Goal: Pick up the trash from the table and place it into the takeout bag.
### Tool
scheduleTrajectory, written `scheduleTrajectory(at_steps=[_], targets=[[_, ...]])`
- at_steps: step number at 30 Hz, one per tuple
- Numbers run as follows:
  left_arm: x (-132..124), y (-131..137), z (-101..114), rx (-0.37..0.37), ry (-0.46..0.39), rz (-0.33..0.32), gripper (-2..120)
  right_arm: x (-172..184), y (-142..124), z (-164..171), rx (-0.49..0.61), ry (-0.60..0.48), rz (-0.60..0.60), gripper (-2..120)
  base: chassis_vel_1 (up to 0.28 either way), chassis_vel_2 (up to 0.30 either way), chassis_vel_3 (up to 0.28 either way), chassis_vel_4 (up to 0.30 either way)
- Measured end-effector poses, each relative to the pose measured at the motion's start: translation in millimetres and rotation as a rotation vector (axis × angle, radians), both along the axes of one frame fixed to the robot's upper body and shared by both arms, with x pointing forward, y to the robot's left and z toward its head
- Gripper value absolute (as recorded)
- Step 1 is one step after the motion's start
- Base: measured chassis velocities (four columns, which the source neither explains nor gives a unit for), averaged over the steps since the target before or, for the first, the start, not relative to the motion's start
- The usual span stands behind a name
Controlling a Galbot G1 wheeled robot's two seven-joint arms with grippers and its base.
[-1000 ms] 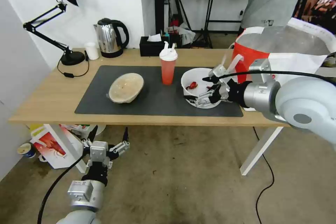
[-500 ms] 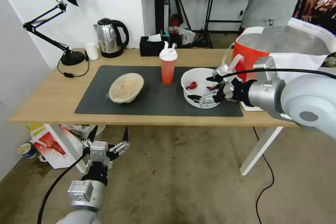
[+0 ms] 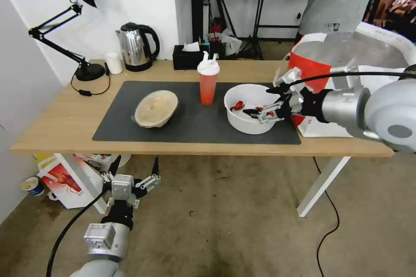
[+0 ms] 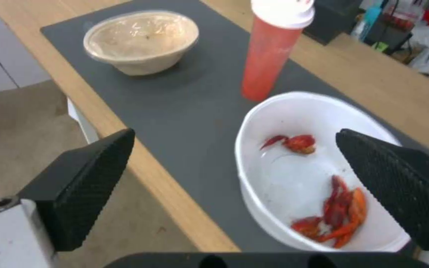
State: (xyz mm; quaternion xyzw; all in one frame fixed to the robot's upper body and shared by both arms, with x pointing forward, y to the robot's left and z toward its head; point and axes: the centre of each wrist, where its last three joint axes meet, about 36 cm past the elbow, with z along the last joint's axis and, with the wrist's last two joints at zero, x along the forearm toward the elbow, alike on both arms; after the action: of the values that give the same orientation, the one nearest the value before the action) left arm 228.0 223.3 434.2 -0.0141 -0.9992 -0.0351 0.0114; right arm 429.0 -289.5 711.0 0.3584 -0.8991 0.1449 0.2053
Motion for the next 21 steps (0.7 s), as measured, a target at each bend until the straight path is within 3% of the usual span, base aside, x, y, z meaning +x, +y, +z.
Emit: scheduleTrajectory(at_steps=[6, 21], targets=[[0, 0, 0, 0.0, 0.0, 0.0, 100, 21, -13, 28, 0.013, -0.01, 0.054, 100, 0.0, 0.0, 0.0, 0.0], [0, 0, 0, 0.0, 0.0, 0.0, 100, 49, 21, 21, -0.021, 0.036, 0.133, 100, 0.0, 0.0, 0.0, 0.0]])
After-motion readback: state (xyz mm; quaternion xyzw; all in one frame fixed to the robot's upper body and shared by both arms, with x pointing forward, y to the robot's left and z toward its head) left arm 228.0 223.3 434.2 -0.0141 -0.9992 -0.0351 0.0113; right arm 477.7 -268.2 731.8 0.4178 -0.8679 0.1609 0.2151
